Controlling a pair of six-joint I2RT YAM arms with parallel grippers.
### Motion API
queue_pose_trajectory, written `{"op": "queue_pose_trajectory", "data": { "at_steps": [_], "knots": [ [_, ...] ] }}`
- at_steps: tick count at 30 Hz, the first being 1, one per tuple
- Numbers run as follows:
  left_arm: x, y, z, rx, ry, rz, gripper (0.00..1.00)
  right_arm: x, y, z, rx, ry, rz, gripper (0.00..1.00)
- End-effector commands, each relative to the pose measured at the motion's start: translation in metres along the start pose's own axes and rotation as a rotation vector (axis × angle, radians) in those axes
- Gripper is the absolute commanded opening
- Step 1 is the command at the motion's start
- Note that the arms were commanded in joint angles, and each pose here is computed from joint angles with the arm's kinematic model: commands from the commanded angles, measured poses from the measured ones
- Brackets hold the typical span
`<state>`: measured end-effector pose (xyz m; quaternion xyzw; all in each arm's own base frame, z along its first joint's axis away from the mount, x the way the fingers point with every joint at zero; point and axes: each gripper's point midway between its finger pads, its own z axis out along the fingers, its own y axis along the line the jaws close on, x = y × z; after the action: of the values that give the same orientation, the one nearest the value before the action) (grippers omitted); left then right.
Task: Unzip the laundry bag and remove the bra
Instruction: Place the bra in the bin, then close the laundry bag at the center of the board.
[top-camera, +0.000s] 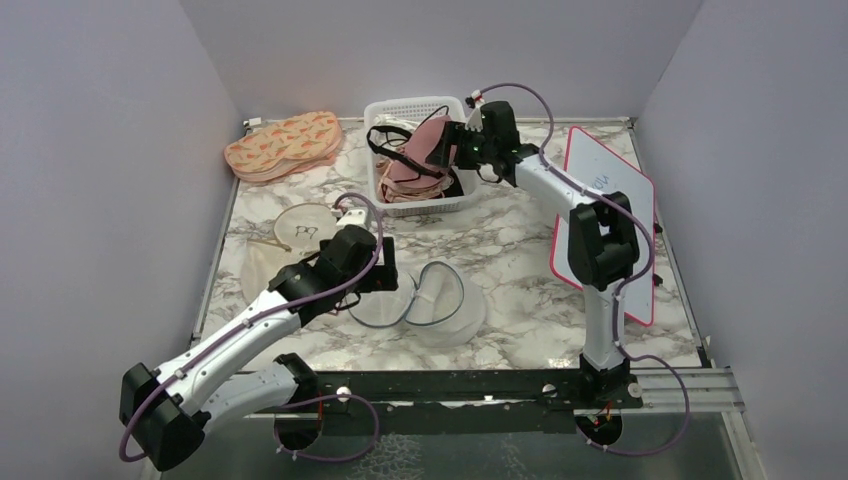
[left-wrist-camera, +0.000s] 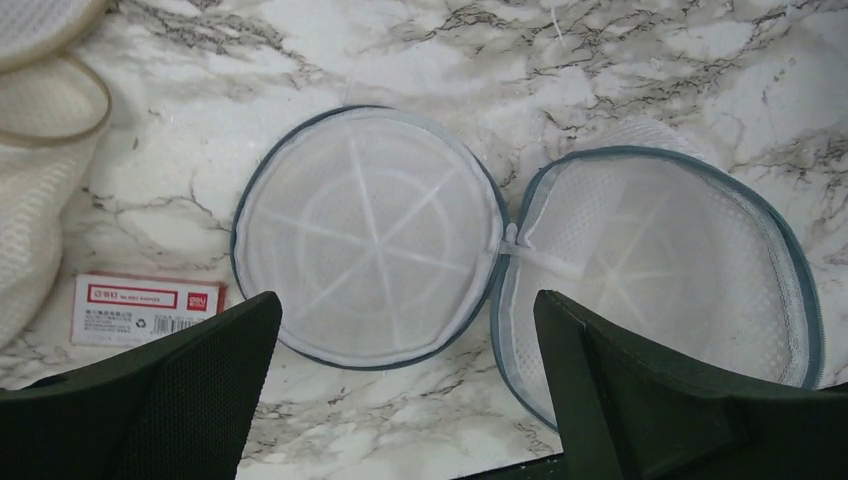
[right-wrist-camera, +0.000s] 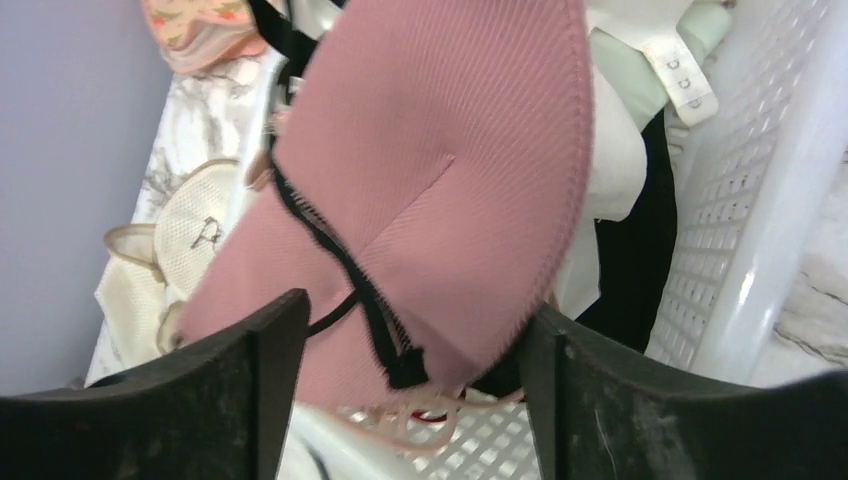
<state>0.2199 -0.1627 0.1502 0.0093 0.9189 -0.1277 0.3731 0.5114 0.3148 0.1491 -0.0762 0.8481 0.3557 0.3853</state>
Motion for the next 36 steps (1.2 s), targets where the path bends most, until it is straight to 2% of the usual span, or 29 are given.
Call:
{"op": "queue_pose_trajectory", "data": {
  "at_steps": [1,5,10,14,19,22,26,33,36],
  "knots": [
    [0.012,0.005,-0.009,0.024,-0.024,-0.170,0.93,-0.037,0.042,-0.053,-0.050,-0.063,-0.096,0.77],
    [0.030,0.021,-0.007,-0.011,-0.040,-0.272,0.93,-0.035,0.054,-0.077,-0.068,-0.061,-0.122,0.86],
    [0.045,0.040,-0.003,-0.098,-0.032,-0.354,0.93,-0.020,0.065,-0.106,-0.095,-0.037,-0.136,0.87],
    [0.068,0.060,0.003,-0.257,0.061,-0.363,0.91,0.006,0.074,-0.135,-0.141,-0.029,-0.122,0.86],
    [0.089,0.072,0.008,-0.361,0.137,-0.377,0.82,0.042,0.068,-0.164,-0.113,0.006,-0.110,0.85],
    [0.096,0.077,0.012,-0.381,0.128,-0.412,0.67,0.056,0.068,-0.184,-0.111,0.004,-0.120,0.85],
    [0.101,0.083,0.019,-0.421,0.122,-0.420,0.54,0.063,0.072,-0.208,-0.103,-0.003,-0.146,0.85],
    [0.110,0.082,0.036,-0.438,0.139,-0.421,0.44,0.050,0.091,-0.250,-0.102,-0.075,-0.196,0.86],
    [0.116,0.085,0.045,-0.452,0.143,-0.414,0.42,0.045,0.098,-0.263,-0.110,-0.104,-0.211,0.86]
  ]
}}
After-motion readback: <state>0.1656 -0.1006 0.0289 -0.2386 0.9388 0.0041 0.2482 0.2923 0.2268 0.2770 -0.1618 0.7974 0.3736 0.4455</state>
